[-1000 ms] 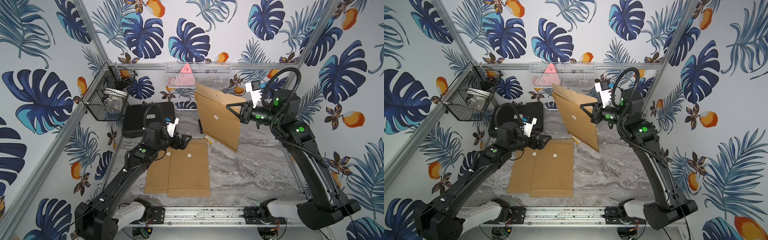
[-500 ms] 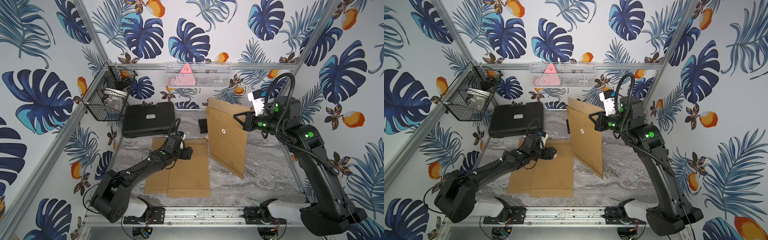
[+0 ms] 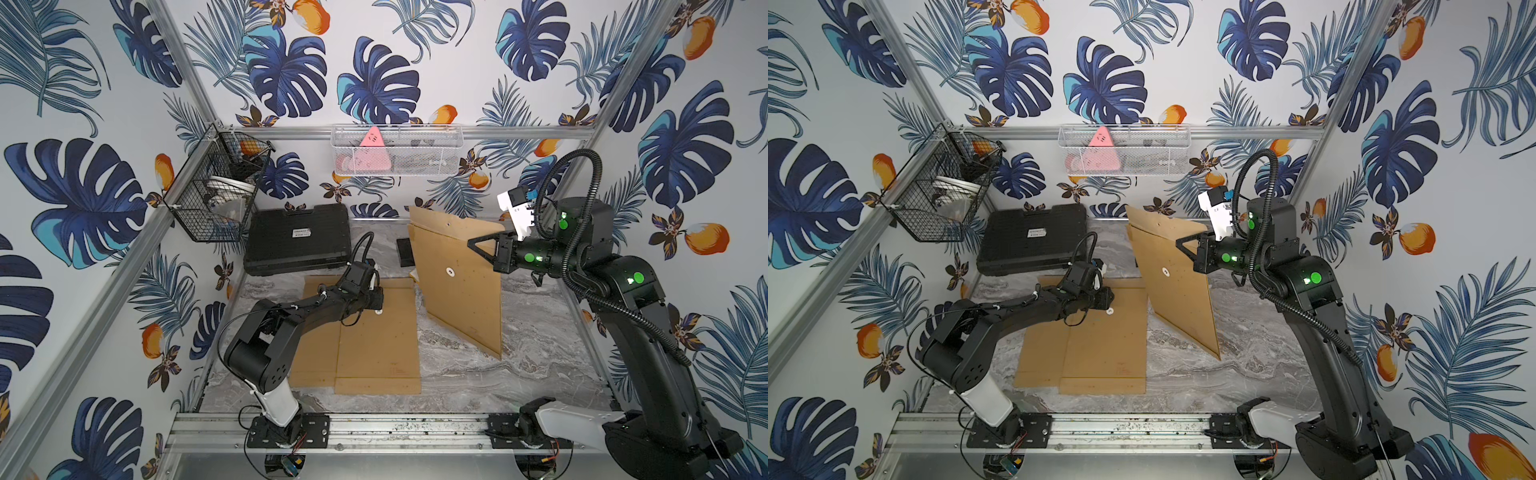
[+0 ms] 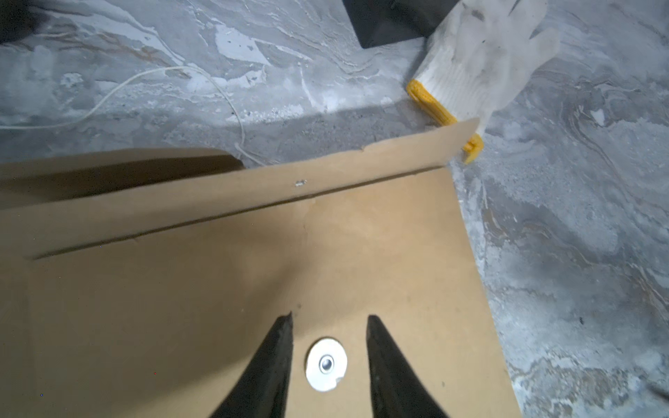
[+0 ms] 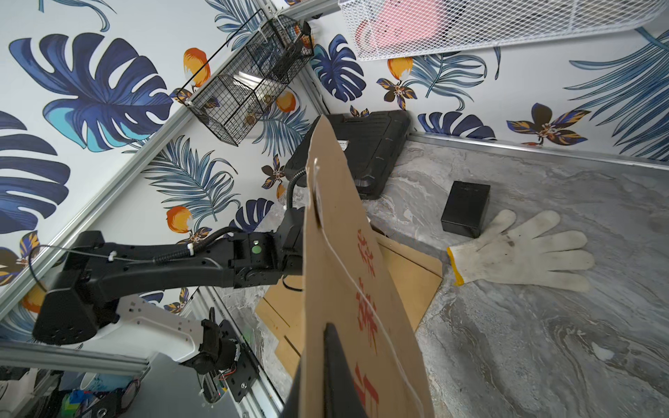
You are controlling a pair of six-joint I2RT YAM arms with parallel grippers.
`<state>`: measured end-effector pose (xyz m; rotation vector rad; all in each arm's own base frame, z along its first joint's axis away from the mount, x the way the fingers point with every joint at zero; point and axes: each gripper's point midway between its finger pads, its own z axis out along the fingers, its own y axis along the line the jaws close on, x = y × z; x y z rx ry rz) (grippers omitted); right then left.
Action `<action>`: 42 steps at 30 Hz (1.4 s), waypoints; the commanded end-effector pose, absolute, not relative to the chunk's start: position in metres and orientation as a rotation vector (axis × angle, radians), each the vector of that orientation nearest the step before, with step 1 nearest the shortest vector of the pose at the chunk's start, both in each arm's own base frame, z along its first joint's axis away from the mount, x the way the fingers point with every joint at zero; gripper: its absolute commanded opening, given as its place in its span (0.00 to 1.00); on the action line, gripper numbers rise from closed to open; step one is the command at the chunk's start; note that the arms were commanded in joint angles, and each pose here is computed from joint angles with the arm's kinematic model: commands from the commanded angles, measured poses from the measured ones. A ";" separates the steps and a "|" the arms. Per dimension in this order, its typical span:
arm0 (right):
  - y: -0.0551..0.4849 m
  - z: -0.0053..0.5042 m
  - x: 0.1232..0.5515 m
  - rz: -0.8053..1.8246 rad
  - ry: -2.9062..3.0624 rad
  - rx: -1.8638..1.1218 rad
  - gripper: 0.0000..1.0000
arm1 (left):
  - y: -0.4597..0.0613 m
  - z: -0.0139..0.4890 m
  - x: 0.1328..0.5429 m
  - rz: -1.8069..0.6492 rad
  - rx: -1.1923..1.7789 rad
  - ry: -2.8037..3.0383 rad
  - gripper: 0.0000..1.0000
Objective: Open the file bag
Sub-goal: Adjust the file bag at the center of the board.
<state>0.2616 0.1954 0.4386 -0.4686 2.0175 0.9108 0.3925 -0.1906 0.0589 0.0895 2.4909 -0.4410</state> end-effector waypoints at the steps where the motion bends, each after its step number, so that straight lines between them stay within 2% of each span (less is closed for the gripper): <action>1: 0.199 0.442 0.252 0.938 1.998 -0.535 0.00 | -0.197 0.060 0.405 -0.487 0.082 2.468 0.28; 5: 0.198 0.442 0.250 0.928 1.993 -0.539 0.00 | -0.196 0.046 0.409 -0.476 0.064 2.510 0.16; 18: 0.204 0.443 0.235 0.989 1.946 -0.613 0.00 | -0.176 0.017 0.415 -0.338 0.010 2.589 0.16; 29: 0.203 0.451 0.232 0.983 1.907 -0.621 0.00 | -0.173 -0.004 0.426 -0.352 -0.008 2.635 0.13; 35: 0.218 0.464 0.203 1.162 1.871 -0.724 0.00 | -0.170 -0.003 0.437 -0.398 -0.038 2.616 0.12; 40: 0.233 0.481 0.161 1.410 1.765 -0.859 0.00 | -0.173 -0.005 0.444 -0.411 -0.029 2.622 0.12; 42: 0.231 0.477 0.160 1.402 1.767 -0.839 0.00 | -0.174 -0.005 0.447 -0.411 -0.022 2.625 0.12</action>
